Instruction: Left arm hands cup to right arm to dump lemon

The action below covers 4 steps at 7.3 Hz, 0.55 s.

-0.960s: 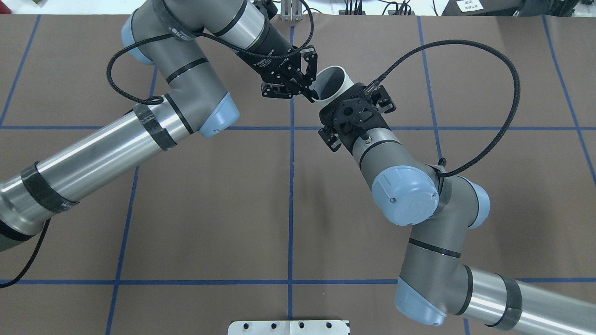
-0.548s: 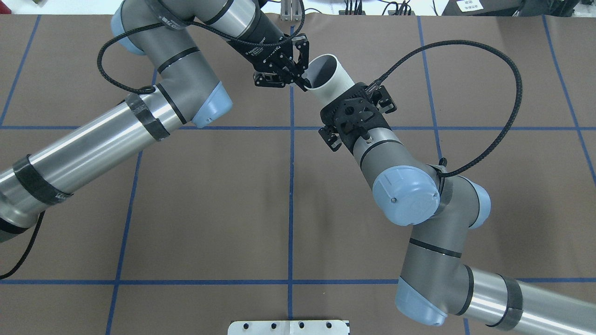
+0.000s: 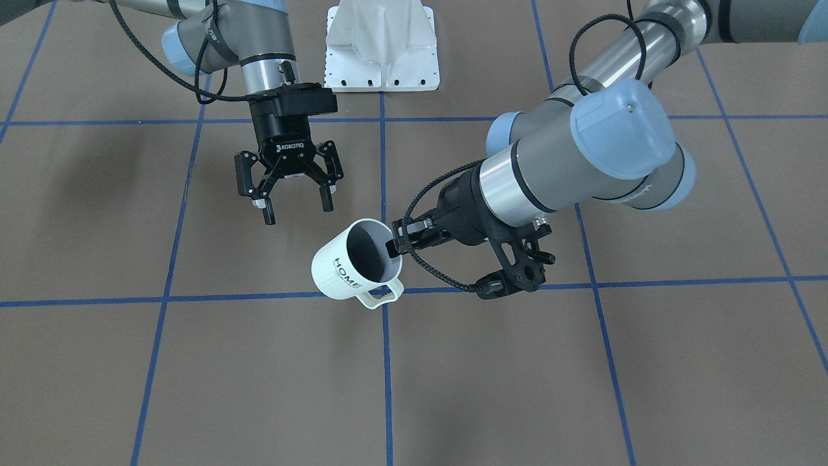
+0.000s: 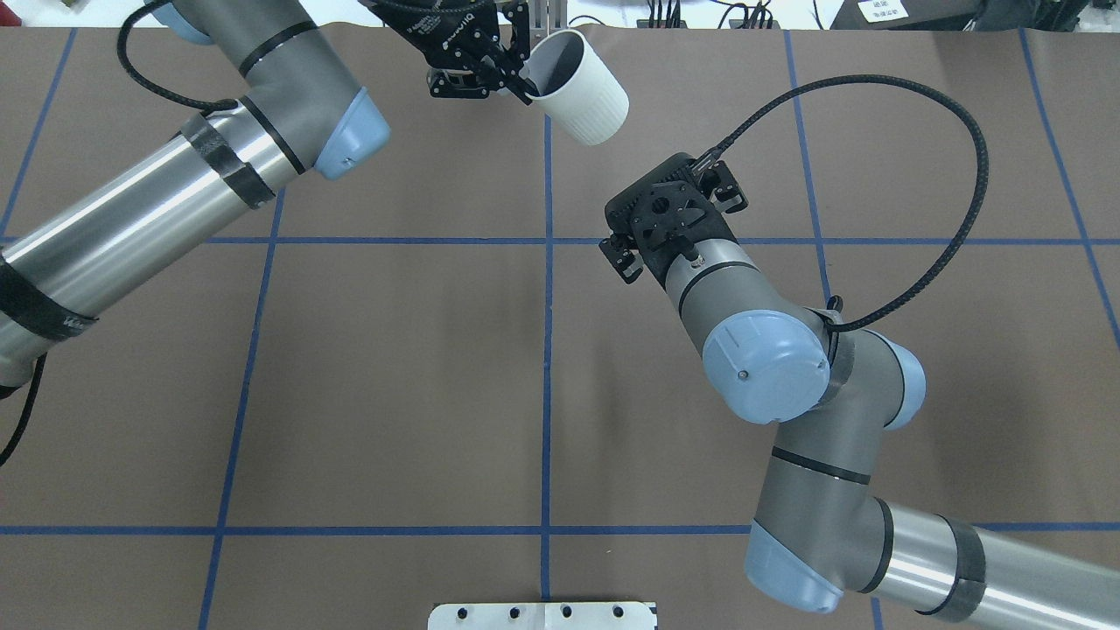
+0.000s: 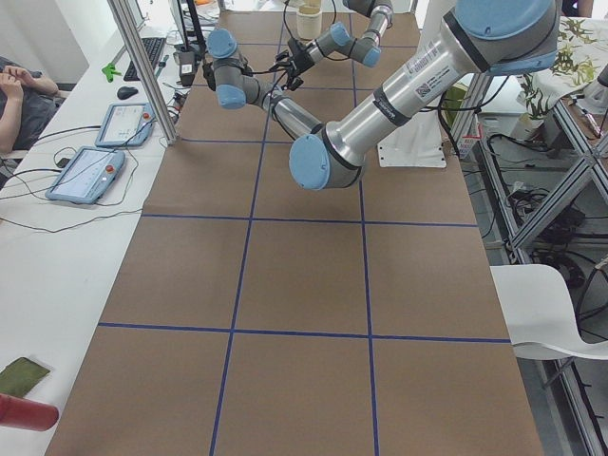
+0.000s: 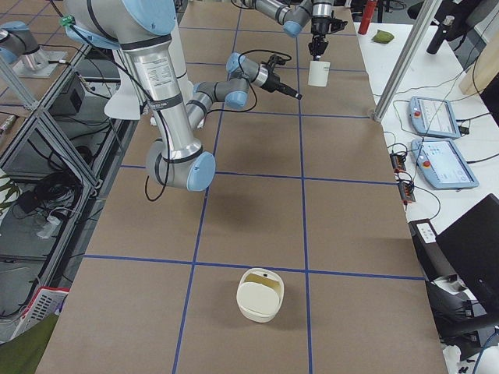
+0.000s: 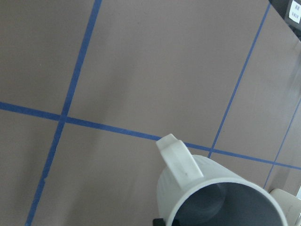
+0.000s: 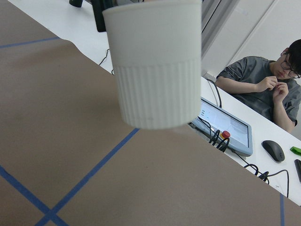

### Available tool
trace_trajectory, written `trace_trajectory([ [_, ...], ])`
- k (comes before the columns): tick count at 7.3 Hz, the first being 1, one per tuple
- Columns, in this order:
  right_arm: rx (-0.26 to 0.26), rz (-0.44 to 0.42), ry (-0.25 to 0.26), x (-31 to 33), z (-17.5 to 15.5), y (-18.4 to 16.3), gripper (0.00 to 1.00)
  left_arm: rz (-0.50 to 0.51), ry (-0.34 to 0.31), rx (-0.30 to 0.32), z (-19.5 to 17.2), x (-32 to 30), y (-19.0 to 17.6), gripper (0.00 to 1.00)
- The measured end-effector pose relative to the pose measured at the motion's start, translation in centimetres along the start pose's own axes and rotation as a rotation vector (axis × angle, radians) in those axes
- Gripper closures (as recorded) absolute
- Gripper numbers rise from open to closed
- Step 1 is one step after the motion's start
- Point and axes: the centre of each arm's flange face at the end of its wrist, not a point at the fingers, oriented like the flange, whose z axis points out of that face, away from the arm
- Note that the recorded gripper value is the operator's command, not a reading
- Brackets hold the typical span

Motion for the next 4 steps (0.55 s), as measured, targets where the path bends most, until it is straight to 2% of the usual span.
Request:
trace_trajectory([
  [2,-0.038,0.023,-0.002,2.6,1.0,-0.4,0.00,-0.008,-0.011,0.046,-2.9,-3.4,-3.3,1.00],
  [3,-0.088,0.028,-0.004,5.2,2.0,-0.6,0.00,0.005,-0.014,0.075,-4.7,-5.0,-4.9,1.00],
  [4,-0.163,0.044,-0.021,8.9,3.2,-0.7,0.00,0.028,-0.011,0.110,-7.3,-6.5,-6.3,1.00],
])
